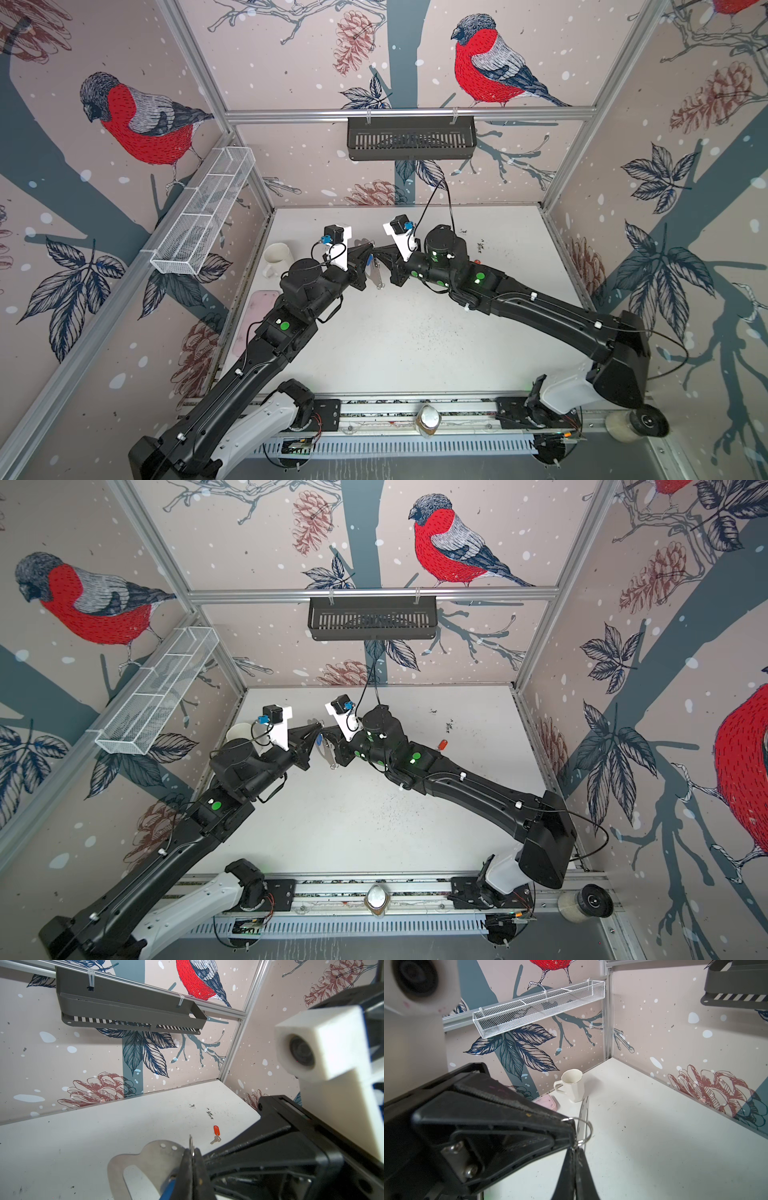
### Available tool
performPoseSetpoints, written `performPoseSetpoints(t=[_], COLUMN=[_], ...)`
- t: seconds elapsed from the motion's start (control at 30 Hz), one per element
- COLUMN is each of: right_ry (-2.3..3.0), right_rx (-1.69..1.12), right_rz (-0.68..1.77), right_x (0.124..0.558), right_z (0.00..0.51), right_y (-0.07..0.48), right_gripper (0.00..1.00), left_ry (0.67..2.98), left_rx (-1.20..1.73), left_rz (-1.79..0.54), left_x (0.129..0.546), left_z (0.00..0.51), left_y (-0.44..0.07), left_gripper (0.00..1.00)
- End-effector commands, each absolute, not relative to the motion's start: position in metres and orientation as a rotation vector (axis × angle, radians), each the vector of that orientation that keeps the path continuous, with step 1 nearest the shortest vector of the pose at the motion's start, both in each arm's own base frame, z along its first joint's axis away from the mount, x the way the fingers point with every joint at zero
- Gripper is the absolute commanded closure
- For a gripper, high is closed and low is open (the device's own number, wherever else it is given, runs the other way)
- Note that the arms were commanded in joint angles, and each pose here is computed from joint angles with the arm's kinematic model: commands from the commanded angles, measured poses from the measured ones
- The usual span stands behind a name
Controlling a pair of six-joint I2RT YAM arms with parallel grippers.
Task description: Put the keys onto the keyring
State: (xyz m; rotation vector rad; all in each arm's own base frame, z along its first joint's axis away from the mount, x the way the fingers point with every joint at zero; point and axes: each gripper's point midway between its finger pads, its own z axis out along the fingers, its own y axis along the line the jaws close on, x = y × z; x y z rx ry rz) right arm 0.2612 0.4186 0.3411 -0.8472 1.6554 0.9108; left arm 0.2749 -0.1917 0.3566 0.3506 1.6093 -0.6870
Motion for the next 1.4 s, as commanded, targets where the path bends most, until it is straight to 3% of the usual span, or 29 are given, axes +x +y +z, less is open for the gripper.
performPoseSetpoints(t=[0.0, 0.6, 1.37], right_ry=[1.715, 1.688, 1.686], right_rx=[-0.797, -0.913, -0.947], right_rz=[0.875, 1.119, 1.095], right_x=[0.27, 0.237, 0.233], right_z=[0.335, 0.352, 0.348], right_y=[0.413, 0.424, 0.425], right_gripper=[1.0, 1.0, 1.0], left_ry=[1.508, 1.359, 1.209], left_rx=[0.392, 0.351, 0.288], left_rz=[-0.734, -0.732, -0.768], left_x=[0.264, 0.247, 0.233], left_z=[0.377, 0.384, 0.39], left_y=[-0.196, -0.18, -0.167], left_gripper=[1.0, 1.0, 1.0])
